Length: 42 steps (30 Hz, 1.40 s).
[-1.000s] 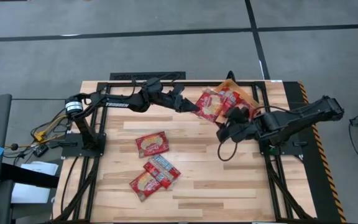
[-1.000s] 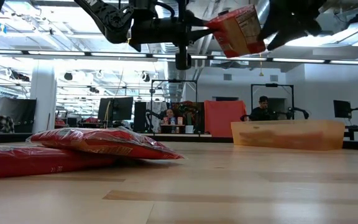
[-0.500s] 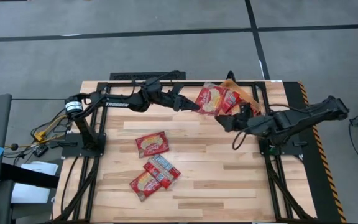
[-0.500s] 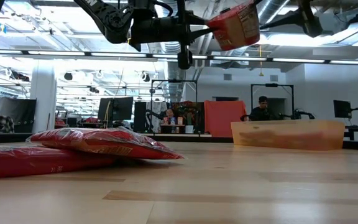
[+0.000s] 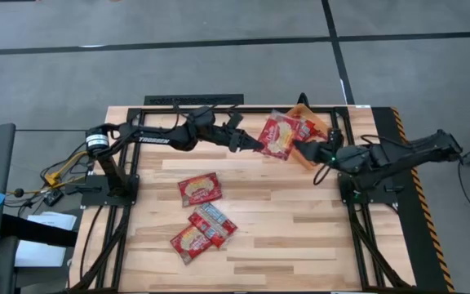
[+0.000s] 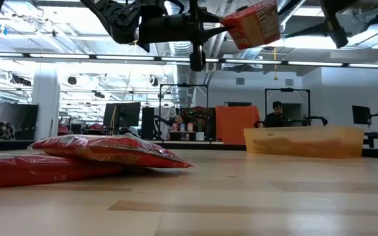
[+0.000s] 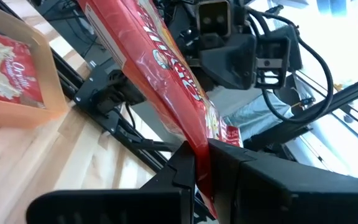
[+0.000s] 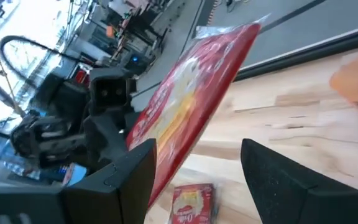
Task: Sort popcorn bags into baskets
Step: Put the red popcorn bag into the orange bin
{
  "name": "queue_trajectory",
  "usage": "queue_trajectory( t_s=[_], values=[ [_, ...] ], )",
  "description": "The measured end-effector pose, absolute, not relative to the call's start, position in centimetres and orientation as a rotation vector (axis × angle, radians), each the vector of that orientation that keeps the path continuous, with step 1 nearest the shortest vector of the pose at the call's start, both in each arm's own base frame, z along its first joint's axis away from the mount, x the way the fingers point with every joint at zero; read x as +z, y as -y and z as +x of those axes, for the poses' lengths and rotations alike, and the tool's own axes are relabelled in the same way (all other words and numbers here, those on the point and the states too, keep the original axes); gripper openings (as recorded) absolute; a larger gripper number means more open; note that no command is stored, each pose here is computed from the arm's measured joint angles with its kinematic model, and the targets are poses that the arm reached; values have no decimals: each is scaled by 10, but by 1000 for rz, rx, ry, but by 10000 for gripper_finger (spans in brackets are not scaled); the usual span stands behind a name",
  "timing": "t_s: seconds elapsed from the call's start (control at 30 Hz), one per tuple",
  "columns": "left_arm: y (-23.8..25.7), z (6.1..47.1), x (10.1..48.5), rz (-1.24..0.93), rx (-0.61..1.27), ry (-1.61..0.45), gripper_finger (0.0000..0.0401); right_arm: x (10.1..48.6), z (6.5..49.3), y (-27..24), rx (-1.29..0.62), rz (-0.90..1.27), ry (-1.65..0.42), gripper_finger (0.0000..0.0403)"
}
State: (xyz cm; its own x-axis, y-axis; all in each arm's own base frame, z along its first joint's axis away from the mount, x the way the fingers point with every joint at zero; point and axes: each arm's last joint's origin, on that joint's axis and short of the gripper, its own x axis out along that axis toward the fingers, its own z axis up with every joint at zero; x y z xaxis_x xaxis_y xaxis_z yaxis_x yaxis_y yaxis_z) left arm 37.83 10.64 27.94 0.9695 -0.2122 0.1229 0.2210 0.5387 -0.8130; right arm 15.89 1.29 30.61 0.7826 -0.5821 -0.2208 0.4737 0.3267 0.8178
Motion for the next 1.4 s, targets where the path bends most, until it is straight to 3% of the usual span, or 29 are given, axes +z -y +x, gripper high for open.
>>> queue_trajectory(
  t_s=[0.3, 0.4, 0.57, 0.7, 0.87, 1.1, 1.23, 1.4],
  values=[
    [-104, 379, 279, -958, -249, 12, 10, 300, 177, 2, -618, 1029, 121, 238],
    [-104, 379, 277, -960, -239, -6, 10, 300, 181, 4, -601, 1036, 120, 193],
    [-104, 380, 275, -968, -227, -30, 11, 296, 187, 6, -615, 1047, 106, 83],
    [-104, 380, 272, -957, -213, -57, 36, 295, 188, 6, -617, 1060, 108, 17],
    [-108, 378, 270, -964, -224, -83, 117, 298, 185, 7, -633, 1067, 151, 32],
    [-145, 362, 270, -1079, -302, -148, 238, 305, 168, 20, -762, 1012, 239, 16],
    [-158, 356, 272, -1123, -304, -145, 273, 301, 156, 31, -856, 997, 221, 25],
    [-159, 355, 275, -1127, -323, -129, 282, 283, 143, 44, -1050, 995, 113, 28]
  ],
)
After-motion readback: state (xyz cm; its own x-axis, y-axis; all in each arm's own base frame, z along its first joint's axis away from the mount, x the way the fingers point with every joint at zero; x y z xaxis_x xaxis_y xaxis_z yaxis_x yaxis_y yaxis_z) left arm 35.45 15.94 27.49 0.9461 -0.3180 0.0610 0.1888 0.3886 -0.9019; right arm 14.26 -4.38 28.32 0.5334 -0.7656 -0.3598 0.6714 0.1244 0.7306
